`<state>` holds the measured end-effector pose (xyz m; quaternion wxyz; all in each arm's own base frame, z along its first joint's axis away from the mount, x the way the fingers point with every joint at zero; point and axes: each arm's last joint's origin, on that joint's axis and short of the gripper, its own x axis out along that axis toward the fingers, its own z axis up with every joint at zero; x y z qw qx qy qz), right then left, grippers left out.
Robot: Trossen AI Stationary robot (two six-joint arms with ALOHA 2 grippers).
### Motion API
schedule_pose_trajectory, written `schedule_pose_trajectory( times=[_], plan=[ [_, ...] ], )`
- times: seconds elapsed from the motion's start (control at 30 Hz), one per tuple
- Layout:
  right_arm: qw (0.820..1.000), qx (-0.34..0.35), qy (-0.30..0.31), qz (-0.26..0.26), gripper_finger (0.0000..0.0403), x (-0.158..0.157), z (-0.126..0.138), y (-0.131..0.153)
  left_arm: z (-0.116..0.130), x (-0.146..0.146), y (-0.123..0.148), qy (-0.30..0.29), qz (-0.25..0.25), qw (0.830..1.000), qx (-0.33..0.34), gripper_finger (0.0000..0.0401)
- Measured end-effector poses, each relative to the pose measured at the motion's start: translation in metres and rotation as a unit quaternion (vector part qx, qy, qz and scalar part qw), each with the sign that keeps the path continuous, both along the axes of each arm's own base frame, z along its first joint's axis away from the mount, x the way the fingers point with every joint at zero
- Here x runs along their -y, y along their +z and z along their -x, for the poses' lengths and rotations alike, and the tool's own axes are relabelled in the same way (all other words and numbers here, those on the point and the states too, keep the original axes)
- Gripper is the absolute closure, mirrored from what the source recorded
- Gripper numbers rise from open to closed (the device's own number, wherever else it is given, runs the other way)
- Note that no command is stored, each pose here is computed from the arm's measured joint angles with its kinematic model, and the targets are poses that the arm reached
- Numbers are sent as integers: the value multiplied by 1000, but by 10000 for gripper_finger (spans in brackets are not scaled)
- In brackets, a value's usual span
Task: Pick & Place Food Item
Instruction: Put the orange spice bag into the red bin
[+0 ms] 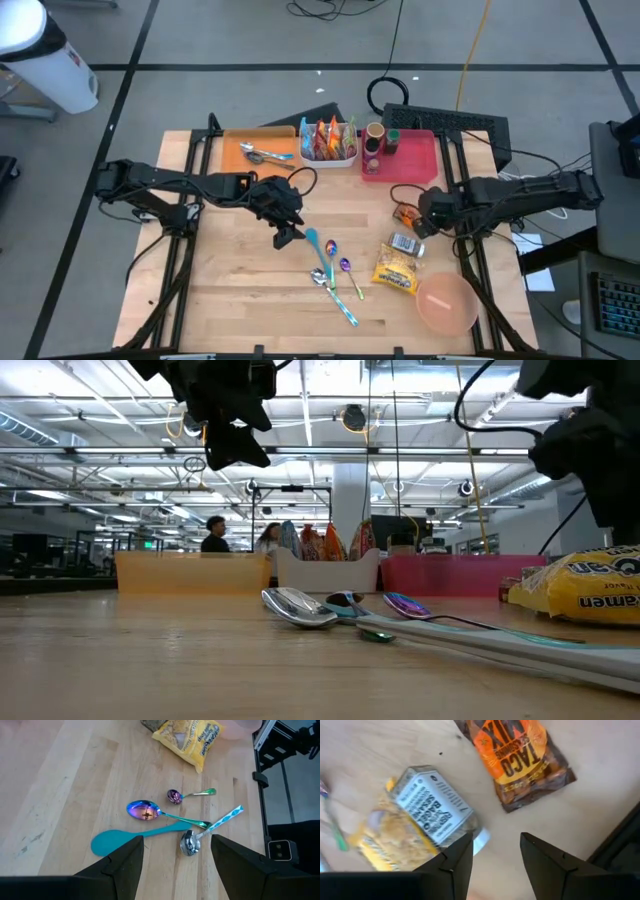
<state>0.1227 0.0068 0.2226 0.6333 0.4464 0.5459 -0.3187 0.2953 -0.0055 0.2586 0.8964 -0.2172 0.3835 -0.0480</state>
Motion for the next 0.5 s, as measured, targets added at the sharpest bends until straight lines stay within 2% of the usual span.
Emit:
schedule_pose_trajectory(
  times=[0.17,0.3,0.5],
  plan=[
    [999,21,-47,-11,248,-10,0,3,0,0,0,0,0,1000,0,160],
    [993,46,-105,16,248,-22,-2,3,0,0,0,-2,-3,1000,1,160],
    [973,110,-194,58,248,-44,-5,2,0,0,0,1,-7,1000,2,160]
  ],
)
